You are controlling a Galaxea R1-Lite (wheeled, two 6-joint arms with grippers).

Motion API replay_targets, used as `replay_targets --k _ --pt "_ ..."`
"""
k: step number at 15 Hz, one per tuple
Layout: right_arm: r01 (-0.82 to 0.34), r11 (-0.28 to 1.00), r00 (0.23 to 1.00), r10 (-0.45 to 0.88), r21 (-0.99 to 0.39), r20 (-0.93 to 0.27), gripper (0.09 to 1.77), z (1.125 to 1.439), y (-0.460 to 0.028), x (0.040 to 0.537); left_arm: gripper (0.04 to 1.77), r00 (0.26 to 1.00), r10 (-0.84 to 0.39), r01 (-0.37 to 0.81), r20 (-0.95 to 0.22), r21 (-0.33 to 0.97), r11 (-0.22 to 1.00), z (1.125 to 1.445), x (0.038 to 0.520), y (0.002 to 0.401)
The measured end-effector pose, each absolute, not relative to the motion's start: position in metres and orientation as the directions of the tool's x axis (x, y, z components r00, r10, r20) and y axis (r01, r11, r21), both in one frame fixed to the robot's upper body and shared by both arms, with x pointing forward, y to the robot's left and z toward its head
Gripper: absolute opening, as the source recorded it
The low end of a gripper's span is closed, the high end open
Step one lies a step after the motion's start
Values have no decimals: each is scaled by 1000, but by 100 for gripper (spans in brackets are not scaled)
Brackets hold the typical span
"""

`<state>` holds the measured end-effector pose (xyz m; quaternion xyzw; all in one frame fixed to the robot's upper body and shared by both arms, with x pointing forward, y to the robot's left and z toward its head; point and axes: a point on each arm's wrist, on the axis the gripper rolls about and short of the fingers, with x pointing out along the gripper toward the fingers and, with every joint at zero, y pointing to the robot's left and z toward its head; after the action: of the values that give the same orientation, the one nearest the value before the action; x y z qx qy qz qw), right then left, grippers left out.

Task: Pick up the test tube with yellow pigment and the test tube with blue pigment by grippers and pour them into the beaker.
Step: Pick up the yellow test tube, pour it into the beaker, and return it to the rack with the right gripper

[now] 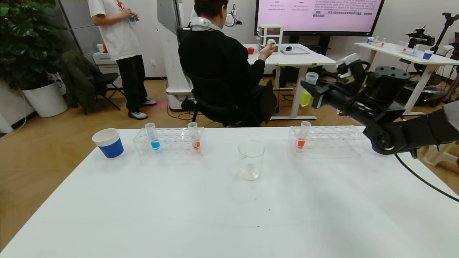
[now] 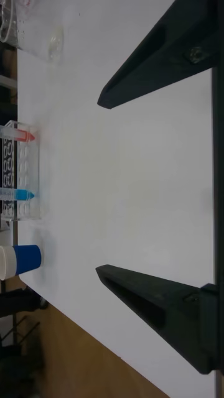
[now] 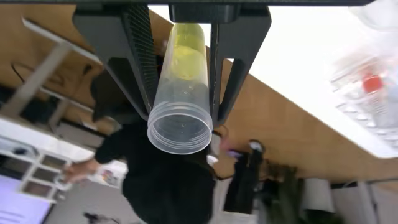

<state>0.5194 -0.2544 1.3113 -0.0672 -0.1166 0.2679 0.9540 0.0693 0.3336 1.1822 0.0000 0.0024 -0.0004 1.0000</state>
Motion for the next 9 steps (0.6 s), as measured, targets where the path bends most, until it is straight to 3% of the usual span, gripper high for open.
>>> replay_targets --k 4,9 --pt "-560 742 721 656 -369 225 51 1300 -206 521 175 1000 0 0 -5 0 1000 1182 69 334" --pt "-532 573 565 788 -624 242 51 1268 -179 526 175 1000 0 0 -5 0 1000 1182 69 334"
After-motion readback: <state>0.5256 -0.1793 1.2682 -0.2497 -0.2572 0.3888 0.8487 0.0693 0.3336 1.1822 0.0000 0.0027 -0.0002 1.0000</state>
